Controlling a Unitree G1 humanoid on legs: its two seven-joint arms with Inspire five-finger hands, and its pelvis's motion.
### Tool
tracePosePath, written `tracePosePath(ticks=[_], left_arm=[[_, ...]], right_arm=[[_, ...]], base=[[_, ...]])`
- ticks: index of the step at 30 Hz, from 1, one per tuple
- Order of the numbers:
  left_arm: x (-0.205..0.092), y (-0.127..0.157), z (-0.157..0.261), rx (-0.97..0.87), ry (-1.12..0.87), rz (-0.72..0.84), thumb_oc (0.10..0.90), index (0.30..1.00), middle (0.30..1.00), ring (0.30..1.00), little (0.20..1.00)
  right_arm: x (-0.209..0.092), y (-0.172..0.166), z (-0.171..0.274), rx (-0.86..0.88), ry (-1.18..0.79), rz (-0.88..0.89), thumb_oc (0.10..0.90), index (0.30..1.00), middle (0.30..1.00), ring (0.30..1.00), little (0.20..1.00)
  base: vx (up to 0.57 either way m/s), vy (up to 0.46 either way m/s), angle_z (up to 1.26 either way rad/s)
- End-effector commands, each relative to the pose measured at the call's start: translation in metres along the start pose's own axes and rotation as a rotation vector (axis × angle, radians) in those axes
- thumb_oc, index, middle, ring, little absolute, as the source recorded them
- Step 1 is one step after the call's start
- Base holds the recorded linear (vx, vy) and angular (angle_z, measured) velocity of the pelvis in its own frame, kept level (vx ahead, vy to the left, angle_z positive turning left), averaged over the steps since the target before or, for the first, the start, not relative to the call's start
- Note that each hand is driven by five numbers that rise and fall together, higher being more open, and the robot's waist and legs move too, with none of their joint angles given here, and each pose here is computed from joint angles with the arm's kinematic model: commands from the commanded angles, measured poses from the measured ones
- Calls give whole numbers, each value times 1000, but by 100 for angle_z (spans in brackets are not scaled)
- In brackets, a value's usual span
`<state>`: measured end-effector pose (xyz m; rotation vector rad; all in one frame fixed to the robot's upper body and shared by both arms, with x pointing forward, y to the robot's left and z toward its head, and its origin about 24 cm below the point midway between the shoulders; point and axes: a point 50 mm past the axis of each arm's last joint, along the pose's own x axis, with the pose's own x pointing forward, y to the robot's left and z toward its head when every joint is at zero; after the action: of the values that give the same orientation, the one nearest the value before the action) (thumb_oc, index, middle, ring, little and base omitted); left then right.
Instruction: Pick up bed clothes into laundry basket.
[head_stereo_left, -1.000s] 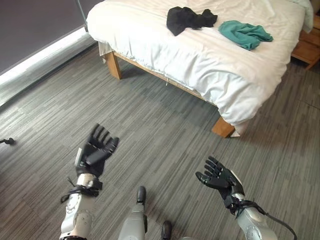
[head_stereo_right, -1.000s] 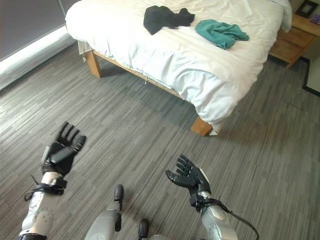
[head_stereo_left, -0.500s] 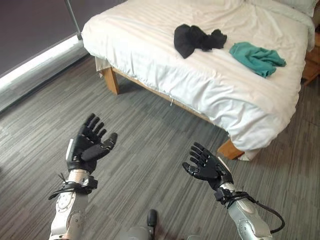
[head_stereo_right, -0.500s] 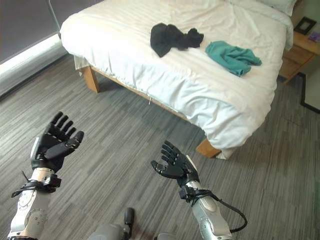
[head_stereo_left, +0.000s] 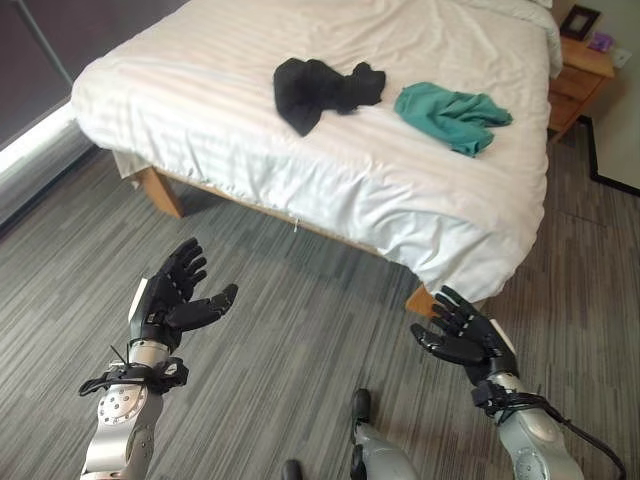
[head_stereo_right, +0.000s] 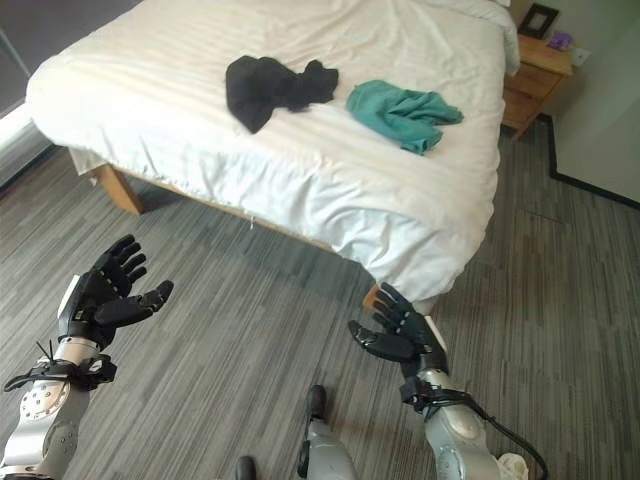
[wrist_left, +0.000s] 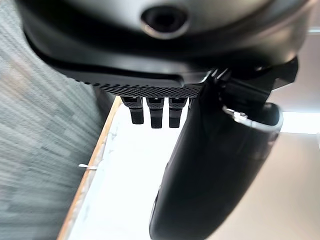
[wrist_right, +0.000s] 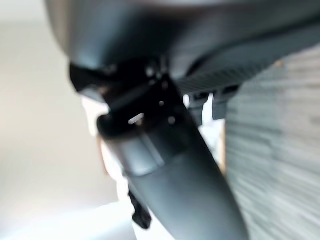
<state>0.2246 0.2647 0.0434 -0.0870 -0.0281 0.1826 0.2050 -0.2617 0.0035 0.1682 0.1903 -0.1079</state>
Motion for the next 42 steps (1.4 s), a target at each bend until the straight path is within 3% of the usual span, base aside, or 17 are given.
tracePosePath(ticks=[1,7,11,17,25,30,34,40,42], left_arm=[[9,-7,41,-29,-181,-28,800,900,900,900,900],[13,-21,32,-132,-148,-23,800,900,900,900,900],[13,-36,40,-106,-189,-92,800,900,900,900,900],[14,-76,42,-221,-202,-250,800,900,900,900,900],[17,-68,57,-166,-259,-258,800,900,900,900,900],[19,-55,74,-77,-330,-252,800,900,900,900,900],[28,-77,78,-81,-341,-333,800,900,900,900,900],[23,-109,69,-274,-281,-439,800,900,900,900,900],[16,-134,63,-298,-232,-574,800,900,900,900,900]], right_arm=[[15,11,60,0,-314,-9,800,900,900,900,900],[22,28,60,19,-301,67,800,900,900,900,900],[23,40,47,-31,-240,133,800,900,900,900,900],[22,75,35,-53,-204,281,800,900,900,900,900],[14,63,31,-112,-191,255,800,900,900,900,900],[13,7,88,-189,-398,24,800,900,900,900,900],[14,-42,162,-172,-673,-279,800,900,900,900,900],[23,-39,206,-215,-753,-209,800,900,900,900,900],[33,-47,246,-234,-798,-225,800,900,900,900,900]], base=[[116,-285,-18],[222,-136,-44],[362,119,12],[380,170,-20],[210,258,-57],[217,62,7],[145,-37,56],[59,-40,27],[14,-87,21]])
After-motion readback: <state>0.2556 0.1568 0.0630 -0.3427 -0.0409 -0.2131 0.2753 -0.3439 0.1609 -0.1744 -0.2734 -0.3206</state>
